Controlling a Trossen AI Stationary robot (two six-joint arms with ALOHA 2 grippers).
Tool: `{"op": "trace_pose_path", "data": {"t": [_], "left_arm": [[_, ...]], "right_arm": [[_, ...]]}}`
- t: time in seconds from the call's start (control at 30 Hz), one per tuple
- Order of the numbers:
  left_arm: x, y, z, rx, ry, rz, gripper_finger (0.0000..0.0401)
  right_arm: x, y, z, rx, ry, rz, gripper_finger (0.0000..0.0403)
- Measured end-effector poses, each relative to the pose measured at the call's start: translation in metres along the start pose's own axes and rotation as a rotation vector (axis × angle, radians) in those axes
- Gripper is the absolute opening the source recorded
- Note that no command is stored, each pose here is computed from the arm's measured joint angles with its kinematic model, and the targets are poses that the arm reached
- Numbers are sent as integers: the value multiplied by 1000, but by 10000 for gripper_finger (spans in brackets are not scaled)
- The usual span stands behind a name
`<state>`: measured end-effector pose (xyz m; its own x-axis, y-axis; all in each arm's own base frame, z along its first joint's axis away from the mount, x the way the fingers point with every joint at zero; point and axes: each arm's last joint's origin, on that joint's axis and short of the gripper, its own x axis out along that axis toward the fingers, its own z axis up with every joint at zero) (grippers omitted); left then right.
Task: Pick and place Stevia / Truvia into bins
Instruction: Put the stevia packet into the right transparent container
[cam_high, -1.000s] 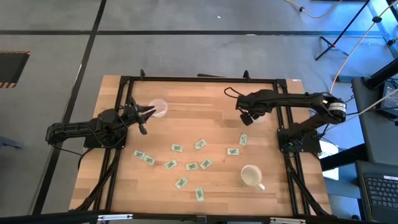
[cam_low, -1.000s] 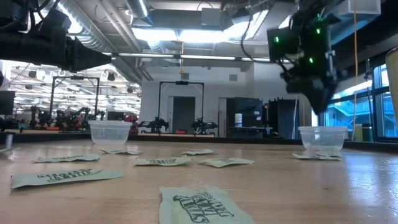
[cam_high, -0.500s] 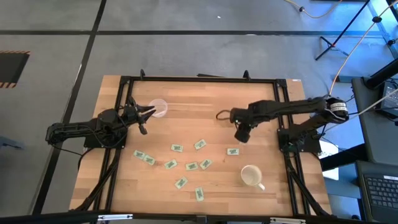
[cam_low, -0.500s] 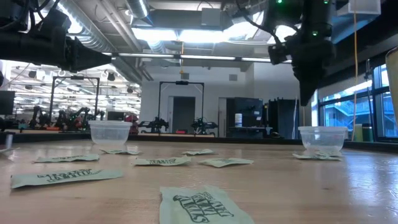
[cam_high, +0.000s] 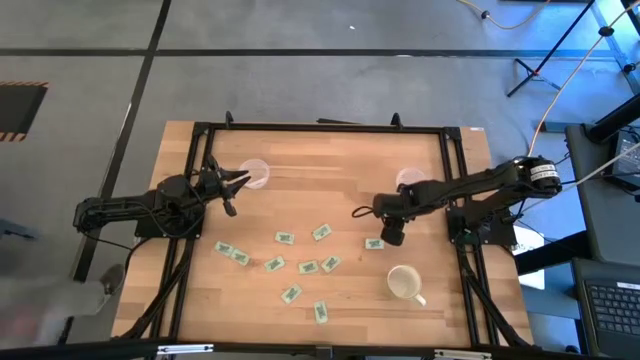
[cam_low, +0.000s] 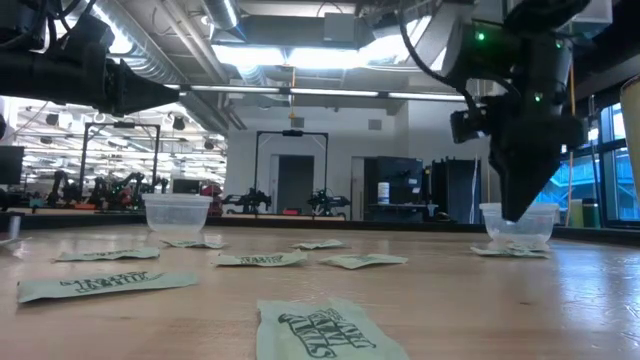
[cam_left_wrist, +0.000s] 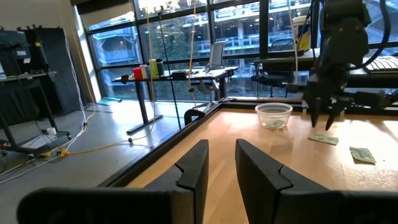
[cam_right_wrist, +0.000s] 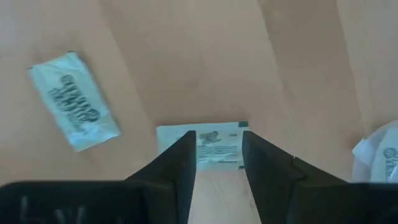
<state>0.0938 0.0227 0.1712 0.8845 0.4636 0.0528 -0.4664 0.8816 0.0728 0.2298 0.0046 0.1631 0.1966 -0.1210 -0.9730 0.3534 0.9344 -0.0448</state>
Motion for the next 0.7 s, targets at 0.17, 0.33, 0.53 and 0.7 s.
{"op": "trace_pose_path", "data": {"t": [0.17,0.33,0.53,0.7], "left_arm": [[0,0,0,0,0,0,75],[0,0,0,0,0,0,75],[0,0,0,0,0,0,75],[0,0,0,0,0,0,75]], "right_arm": [[7,-2,-4,10,-19,-23,133],[13,-2,-8,15,-32,-18,133],[14,-6,-6,54,-46,-25,133],[15,-12,-4,78,-42,-35,133]]}}
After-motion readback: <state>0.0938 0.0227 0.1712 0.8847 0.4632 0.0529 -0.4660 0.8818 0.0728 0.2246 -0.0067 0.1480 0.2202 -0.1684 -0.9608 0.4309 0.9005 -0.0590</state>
